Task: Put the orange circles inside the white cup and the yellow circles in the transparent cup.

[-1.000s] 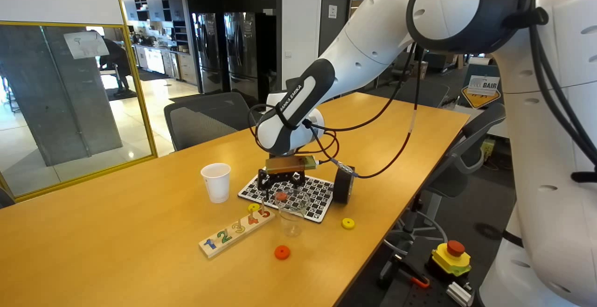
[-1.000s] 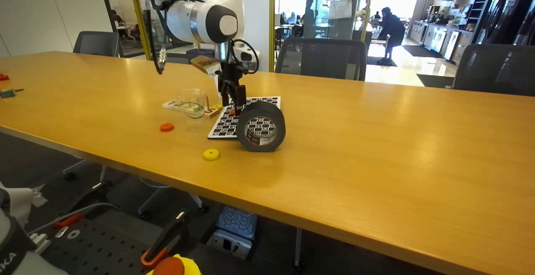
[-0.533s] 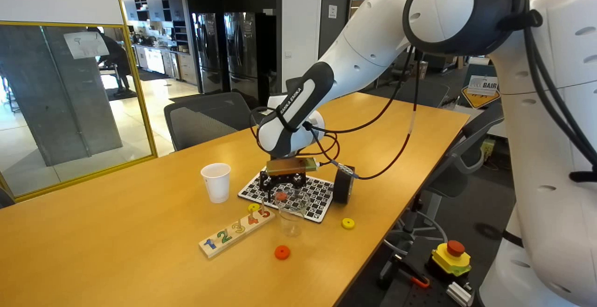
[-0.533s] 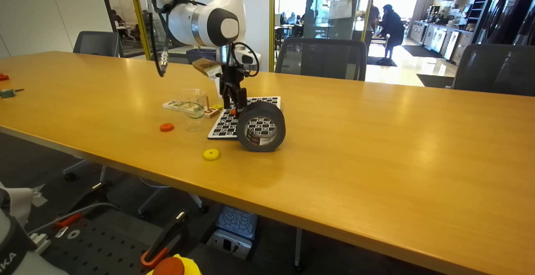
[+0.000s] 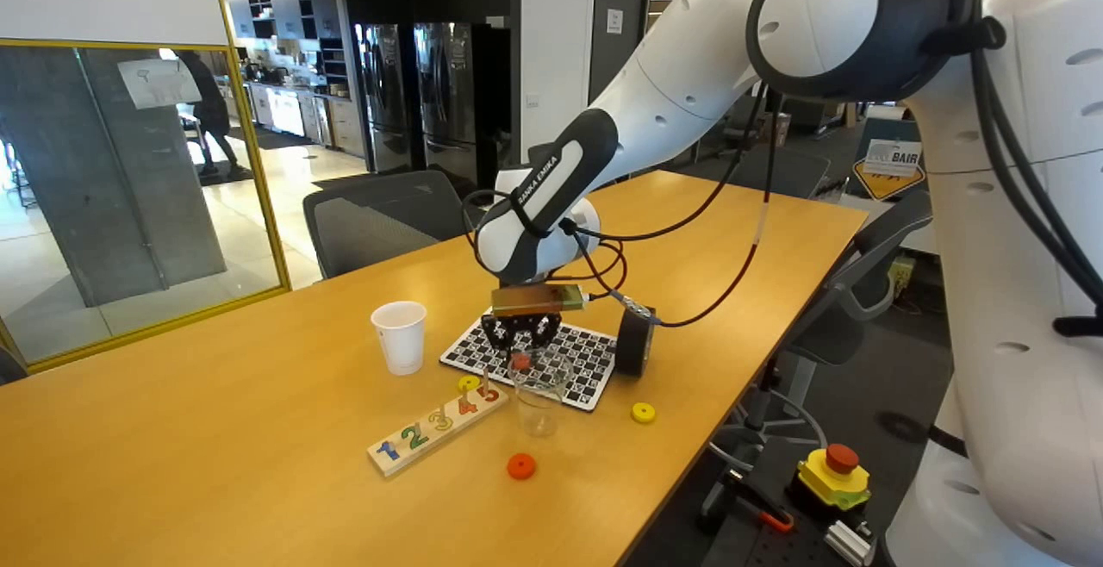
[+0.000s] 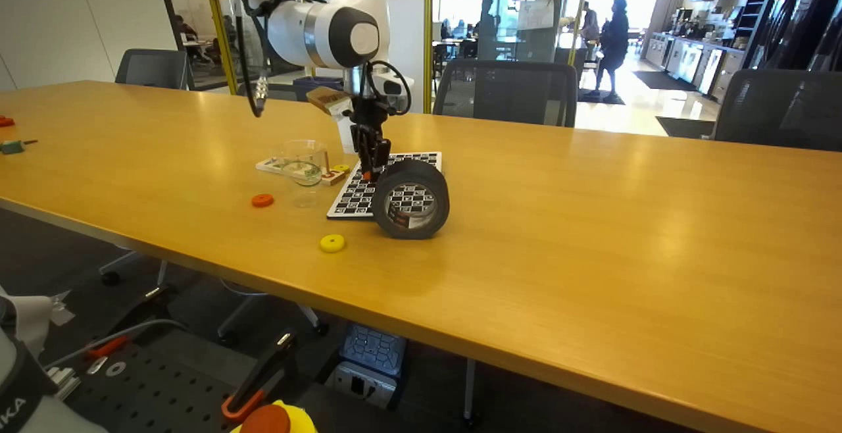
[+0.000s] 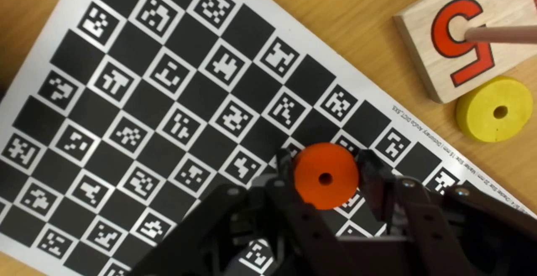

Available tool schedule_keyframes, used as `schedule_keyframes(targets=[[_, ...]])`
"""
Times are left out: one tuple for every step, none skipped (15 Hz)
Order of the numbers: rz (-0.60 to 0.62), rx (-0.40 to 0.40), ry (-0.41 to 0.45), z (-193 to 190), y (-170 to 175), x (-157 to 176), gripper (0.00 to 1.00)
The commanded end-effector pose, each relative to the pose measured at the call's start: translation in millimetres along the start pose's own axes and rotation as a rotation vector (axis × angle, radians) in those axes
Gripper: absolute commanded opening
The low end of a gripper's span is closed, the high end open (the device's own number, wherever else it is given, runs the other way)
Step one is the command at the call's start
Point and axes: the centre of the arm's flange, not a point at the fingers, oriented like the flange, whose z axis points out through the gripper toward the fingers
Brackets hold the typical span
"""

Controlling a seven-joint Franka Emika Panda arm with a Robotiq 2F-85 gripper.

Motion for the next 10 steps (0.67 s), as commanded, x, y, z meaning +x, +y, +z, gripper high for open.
schedule_keyframes(targets=[[0.006,-0.009,0.040,-8.6,-7.5,6.9,0.18],[-0.002,-0.015,0.053,-14.7,-10.3,8.8,0.17],[-0.009,-0.024,0.070,-22.0,-14.0,11.1,0.18],[-0.023,-0.031,0.098,-34.8,-20.4,14.7,0.18],[-0.038,-0.035,0.125,-45.0,-26.8,17.5,0.18],[-0.059,-0.033,0.159,-57.1,-36.7,19.7,0.18],[-0.080,-0.030,0.185,-66.8,-45.8,21.4,0.18],[-0.106,-0.023,0.213,-76.2,-58.7,22.1,0.18],[-0.133,-0.014,0.234,-84.7,-70.9,22.1,0.18],[-0.158,-0.004,0.251,-92.2,-82.7,21.0,0.18]])
